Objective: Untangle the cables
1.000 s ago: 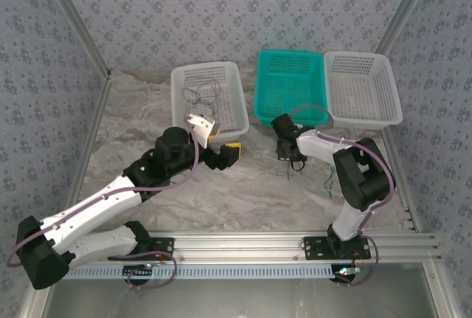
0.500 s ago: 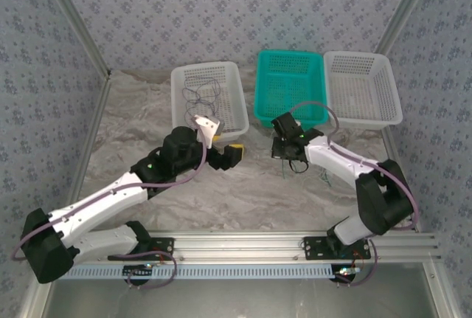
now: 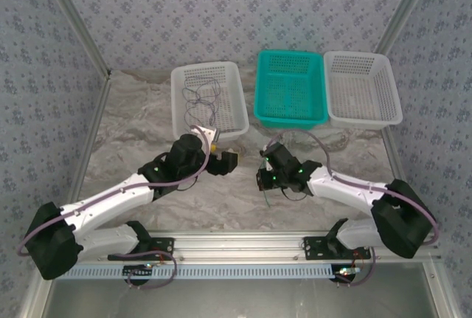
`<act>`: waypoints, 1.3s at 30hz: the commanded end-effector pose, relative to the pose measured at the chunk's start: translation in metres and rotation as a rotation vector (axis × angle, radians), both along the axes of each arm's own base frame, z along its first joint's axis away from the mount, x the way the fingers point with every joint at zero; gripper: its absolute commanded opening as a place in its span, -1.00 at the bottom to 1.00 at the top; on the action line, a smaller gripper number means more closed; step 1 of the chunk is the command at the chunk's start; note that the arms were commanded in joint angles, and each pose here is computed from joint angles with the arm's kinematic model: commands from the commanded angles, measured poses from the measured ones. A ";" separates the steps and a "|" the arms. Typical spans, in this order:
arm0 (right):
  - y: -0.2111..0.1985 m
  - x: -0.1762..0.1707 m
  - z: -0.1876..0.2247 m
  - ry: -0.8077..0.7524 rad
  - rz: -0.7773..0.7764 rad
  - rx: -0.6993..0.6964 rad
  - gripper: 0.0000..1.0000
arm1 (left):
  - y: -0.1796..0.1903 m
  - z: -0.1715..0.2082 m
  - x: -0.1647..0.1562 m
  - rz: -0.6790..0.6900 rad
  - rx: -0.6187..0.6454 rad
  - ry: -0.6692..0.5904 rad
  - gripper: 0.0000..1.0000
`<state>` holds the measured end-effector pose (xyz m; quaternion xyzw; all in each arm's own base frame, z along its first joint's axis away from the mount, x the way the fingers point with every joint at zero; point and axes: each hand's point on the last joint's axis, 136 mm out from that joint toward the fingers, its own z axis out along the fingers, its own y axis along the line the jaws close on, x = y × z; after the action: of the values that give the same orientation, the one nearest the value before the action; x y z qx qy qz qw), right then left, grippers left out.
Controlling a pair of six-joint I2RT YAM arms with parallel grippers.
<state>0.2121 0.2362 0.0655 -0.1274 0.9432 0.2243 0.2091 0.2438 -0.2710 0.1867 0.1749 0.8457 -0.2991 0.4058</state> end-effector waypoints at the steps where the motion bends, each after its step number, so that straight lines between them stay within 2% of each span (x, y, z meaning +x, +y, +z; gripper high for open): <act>1: 0.009 -0.010 0.016 -0.080 0.117 0.058 -1.00 | -0.013 -0.010 -0.014 -0.208 0.086 -0.081 0.80; 4: 0.007 -0.018 0.025 -0.121 0.172 0.086 -1.00 | -0.023 -0.033 -0.027 -0.383 0.170 -0.154 0.77; 9: 0.009 -0.030 0.035 -0.132 0.247 0.118 -1.00 | -0.036 -0.047 -0.021 -0.494 0.203 -0.347 0.71; 14: 0.008 -0.033 0.041 -0.158 0.247 0.145 -1.00 | -0.055 -0.066 -0.013 -0.592 0.259 -0.360 0.67; 18: 0.008 -0.035 0.045 -0.164 0.252 0.162 -1.00 | -0.064 -0.077 0.009 -0.534 0.297 -0.350 0.59; 21: 0.010 -0.037 0.048 -0.162 0.263 0.178 -1.00 | -0.066 -0.073 0.025 -0.448 0.274 -0.395 0.53; 24: 0.011 -0.038 0.049 -0.165 0.268 0.188 -1.00 | -0.069 -0.066 0.031 -0.419 0.244 -0.419 0.43; 26: 0.012 -0.037 0.049 -0.168 0.267 0.191 -1.00 | -0.076 -0.063 0.029 -0.442 0.213 -0.414 0.30; 28: 0.010 -0.035 0.047 -0.172 0.255 0.184 -1.00 | -0.083 -0.061 0.023 -0.482 0.176 -0.392 0.01; 29: 0.009 -0.033 0.045 -0.175 0.242 0.174 -1.00 | -0.087 -0.059 0.020 -0.501 0.153 -0.376 -0.25; 31: 0.002 -0.027 0.042 -0.182 0.197 0.139 -1.00 | -0.090 -0.055 0.015 -0.517 0.121 -0.344 -0.95; 32: -0.005 -0.021 0.039 -0.186 0.151 0.105 -1.00 | -0.089 -0.050 0.015 -0.503 0.107 -0.333 -1.00; 36: -0.046 -0.001 0.016 -0.172 -0.079 -0.051 -1.00 | -0.072 -0.007 0.012 -0.402 -0.011 -0.333 -1.00; 39: -0.077 0.010 -0.002 -0.115 -0.271 -0.101 -1.00 | -0.058 0.031 -0.001 -0.370 -0.083 -0.351 -1.00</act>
<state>0.2127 0.2045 0.0908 -0.1252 0.9217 0.2200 0.2939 0.2526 -0.3374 0.1662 0.3995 0.7238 -0.3206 0.4623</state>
